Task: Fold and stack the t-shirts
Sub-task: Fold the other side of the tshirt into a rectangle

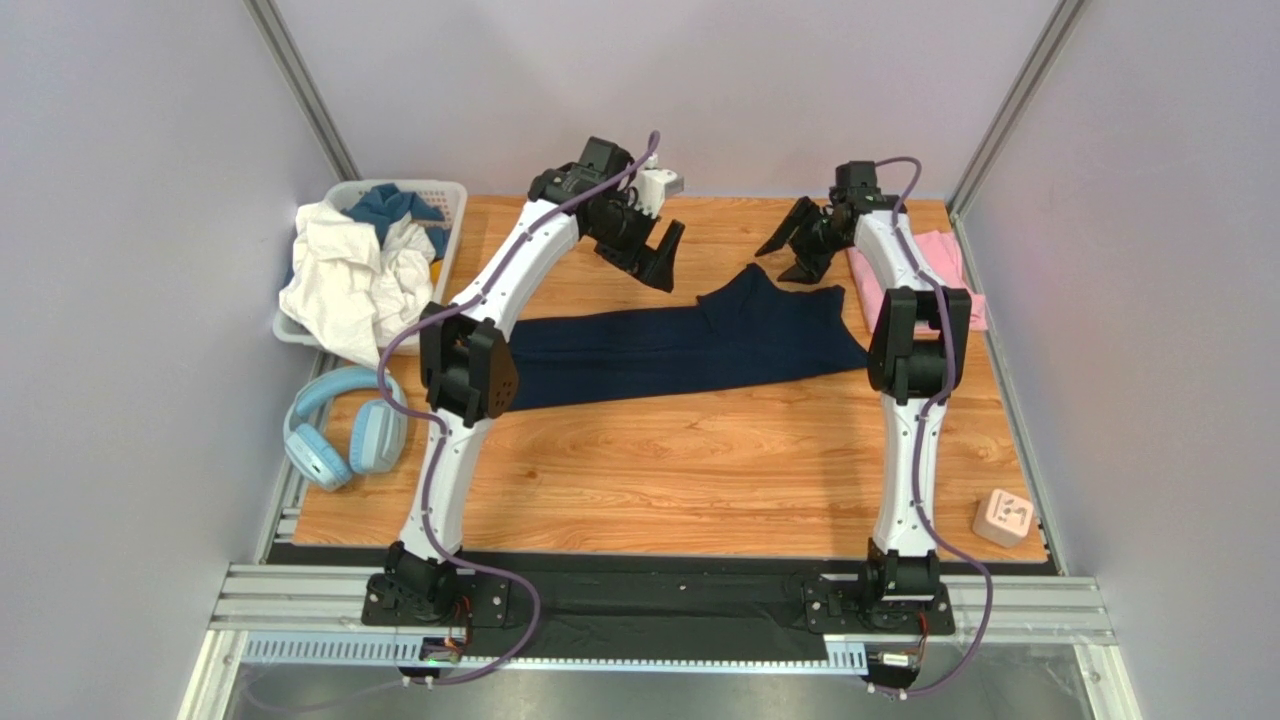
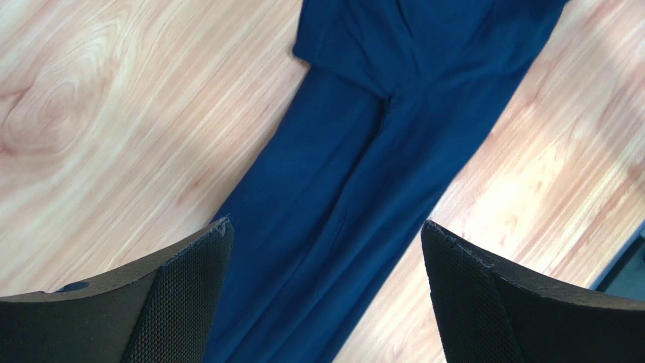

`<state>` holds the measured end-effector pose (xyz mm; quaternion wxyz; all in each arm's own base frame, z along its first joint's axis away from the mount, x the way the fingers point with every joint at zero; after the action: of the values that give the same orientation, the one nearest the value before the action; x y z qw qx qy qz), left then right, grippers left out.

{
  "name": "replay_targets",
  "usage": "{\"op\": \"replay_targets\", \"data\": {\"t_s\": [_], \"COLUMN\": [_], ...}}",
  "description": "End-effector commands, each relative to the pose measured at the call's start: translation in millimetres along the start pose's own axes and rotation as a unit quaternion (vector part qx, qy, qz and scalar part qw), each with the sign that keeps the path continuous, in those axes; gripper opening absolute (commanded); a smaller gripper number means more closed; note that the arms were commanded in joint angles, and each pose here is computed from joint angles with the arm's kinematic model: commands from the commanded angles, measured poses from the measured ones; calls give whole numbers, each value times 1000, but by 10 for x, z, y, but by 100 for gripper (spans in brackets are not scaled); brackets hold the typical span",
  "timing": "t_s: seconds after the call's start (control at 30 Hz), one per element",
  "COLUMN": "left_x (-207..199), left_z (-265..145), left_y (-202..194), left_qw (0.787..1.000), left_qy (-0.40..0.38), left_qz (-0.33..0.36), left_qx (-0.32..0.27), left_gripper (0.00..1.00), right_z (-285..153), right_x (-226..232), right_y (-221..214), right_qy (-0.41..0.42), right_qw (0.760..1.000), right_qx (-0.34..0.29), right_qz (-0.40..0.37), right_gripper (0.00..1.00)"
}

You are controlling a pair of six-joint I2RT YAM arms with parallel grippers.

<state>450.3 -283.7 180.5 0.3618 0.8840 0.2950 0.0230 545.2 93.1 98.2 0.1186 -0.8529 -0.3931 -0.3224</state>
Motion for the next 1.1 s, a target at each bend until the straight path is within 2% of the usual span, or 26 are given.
{"op": "replay_targets", "data": {"t_s": [0.0, 0.13, 0.27, 0.33, 0.6, 0.83, 1.07], "left_x": [-262, -408, -432, -434, -321, -195, -206], "left_z": [296, 484, 651, 700, 909, 1056, 1166], "left_y": [100, 66, 22, 15, -26, 62, 21], "left_qw": [999, 999, 996, 996, 996, 996, 994], "left_qy": [-24, -48, -71, -79, -65, -40, -55], "left_qz": [-24, -18, -47, -50, -63, -69, -86], "left_qx": [-13, -10, -4, -5, -11, -43, -40], "left_gripper": [100, 100, 100, 100, 100, 100, 100], "right_z": [-127, -8, 153, 147, 162, 248, 360], "right_x": [183, 170, 183, 84, 18, 70, 50], "right_y": [174, 216, 244, 423, 620, 547, 386], "right_qy": [20, 35, 55, 59, 94, 141, 146], "right_qw": [996, 994, 994, 994, 993, 988, 987], "right_qx": [-50, -51, -33, -42, -43, -6, 29], "right_qz": [-65, -87, -90, -77, -61, -61, -65], "right_gripper": [65, 65, 64, 63, 62, 59, 59]}}
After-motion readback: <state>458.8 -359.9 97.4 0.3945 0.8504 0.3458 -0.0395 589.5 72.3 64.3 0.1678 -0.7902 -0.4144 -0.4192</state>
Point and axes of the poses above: each gripper's point midway between its finger pads, its own z axis out along the fingers, its own x axis along the line the jaws close on, y = z × x, the point moved 3 cm from there along -z, back along the fingers, and after that the axes turned 9 degrees about z, right-handed, at the moved point
